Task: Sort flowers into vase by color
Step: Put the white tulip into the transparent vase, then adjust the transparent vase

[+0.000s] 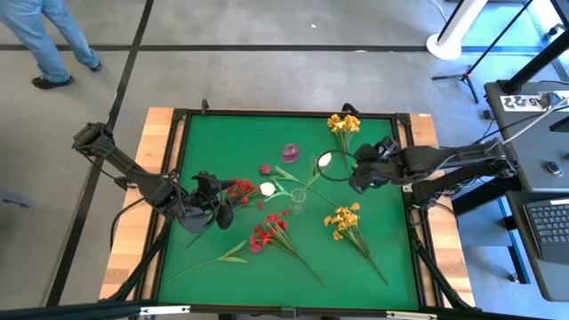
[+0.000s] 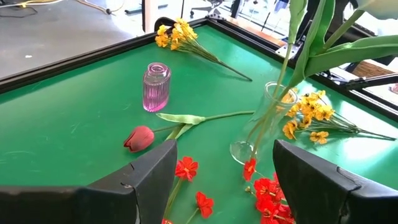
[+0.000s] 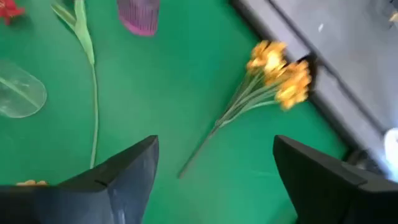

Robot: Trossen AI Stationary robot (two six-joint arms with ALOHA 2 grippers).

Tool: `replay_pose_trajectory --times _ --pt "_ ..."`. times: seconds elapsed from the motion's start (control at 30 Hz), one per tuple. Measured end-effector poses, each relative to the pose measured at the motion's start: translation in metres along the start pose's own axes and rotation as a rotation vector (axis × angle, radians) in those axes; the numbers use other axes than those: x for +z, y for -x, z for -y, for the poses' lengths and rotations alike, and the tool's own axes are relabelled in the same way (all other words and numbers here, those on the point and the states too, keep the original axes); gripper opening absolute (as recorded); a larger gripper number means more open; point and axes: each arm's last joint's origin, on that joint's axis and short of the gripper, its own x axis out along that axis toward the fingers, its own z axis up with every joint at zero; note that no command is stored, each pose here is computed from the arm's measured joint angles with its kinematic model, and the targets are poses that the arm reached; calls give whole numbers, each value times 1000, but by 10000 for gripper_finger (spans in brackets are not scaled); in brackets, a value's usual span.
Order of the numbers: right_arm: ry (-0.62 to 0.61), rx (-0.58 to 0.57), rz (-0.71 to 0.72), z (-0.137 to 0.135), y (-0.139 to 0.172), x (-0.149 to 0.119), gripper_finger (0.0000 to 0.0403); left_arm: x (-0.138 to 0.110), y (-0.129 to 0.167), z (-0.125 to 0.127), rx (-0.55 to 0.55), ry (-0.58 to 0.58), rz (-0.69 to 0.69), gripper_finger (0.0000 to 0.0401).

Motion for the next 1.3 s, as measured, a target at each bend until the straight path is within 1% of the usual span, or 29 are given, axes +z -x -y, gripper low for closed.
replay_pose_trajectory --times 0.13,0.27,0.37,0.47,0.6,0.7,0.8,0.9,1.07,1.3 --pt "-53 -6 -64 3 -40 -11 298 0 0 0 0 4 0 259" --pt "-141 47 -100 13 -85 -21 295 0 0 0 -2 6 1 259" --pt "-197 138 -69 24 -110 -20 294 0 0 0 -8 8 -7 259" --pt "-211 279 4 31 -119 -10 294 0 0 1 -20 10 -23 259" --pt "-191 466 140 30 -111 13 294 -1 0 1 -24 23 -30 259" --pt "-153 533 214 26 -94 30 294 -1 0 1 -24 24 -30 259" --pt "-100 572 263 18 -77 41 294 -1 0 1 -21 19 -32 259" --pt "-53 587 293 11 -58 50 294 -1 0 0 -21 19 -32 259" --pt "-20 545 328 2 -38 56 294 -1 0 1 -21 19 -32 259" --pt "-11 558 343 -4 -30 56 294 -1 0 1 -21 19 -32 259"
